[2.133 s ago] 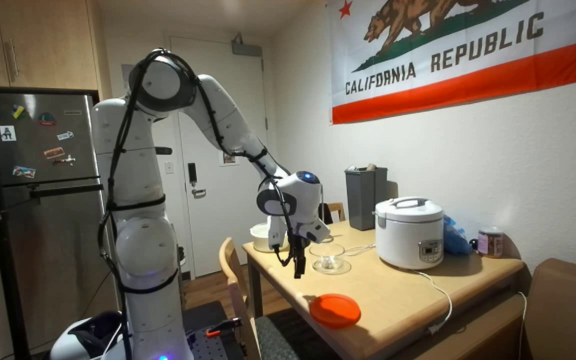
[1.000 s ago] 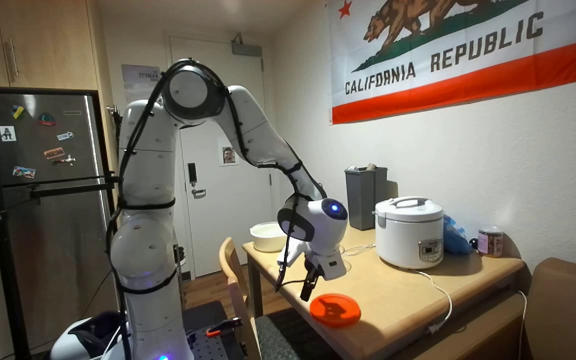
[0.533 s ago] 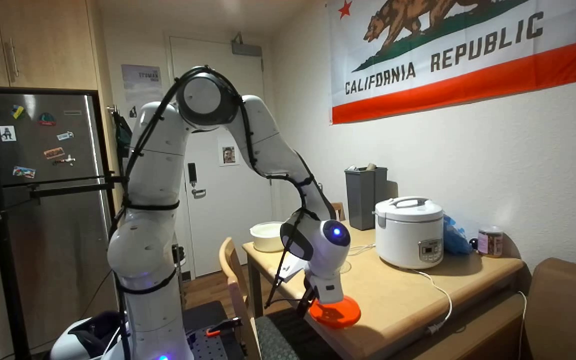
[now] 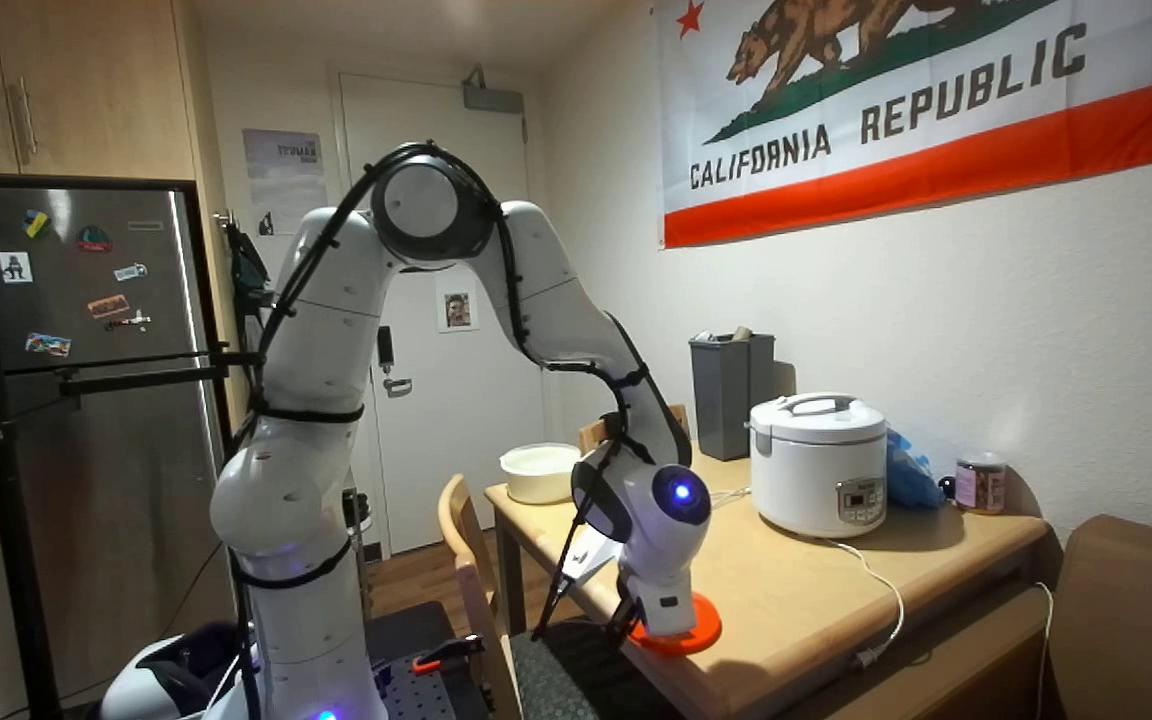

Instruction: Place the crumpled paper in the clear bowl then cover the bowl with the orange lid

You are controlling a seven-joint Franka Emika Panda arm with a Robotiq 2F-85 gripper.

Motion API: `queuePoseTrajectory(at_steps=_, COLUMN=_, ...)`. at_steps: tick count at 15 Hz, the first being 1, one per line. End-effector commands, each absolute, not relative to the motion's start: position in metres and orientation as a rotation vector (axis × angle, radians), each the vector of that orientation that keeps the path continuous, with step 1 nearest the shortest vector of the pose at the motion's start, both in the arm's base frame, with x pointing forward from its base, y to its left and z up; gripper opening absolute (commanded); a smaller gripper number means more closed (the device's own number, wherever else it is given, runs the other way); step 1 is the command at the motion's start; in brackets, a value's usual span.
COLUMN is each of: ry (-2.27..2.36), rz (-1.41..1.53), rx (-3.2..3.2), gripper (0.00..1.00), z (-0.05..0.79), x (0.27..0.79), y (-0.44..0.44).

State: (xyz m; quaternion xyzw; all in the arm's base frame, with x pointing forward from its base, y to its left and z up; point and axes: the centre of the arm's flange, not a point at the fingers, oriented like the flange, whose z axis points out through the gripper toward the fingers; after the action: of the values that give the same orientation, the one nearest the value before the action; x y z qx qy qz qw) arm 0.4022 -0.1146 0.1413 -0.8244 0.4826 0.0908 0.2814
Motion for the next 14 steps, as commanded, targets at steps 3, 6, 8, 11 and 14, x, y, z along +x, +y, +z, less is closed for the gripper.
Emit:
queuePoseTrajectory(at_steps=3, ry=1.242, rz=0.199, rx=-2.186, gripper=0.51, z=0.138, x=0.413, y=-0.113)
queuePoseTrajectory(at_steps=6, ry=1.231, rz=0.179, rx=-2.191, gripper=0.29, z=0.142, x=0.413, y=-0.113)
queuePoseTrajectory(at_steps=8, ry=1.227, rz=0.159, rx=-2.187, gripper=0.14, z=0.147, x=0.412, y=-0.114)
queuePoseTrajectory(at_steps=11, ry=1.214, rz=0.134, rx=-2.187, gripper=0.1, z=0.157, x=0.406, y=-0.116)
queuePoseTrajectory(at_steps=14, ry=1.187, rz=0.075, rx=-2.192, gripper=0.07, z=0.177, x=0.406, y=-0.115)
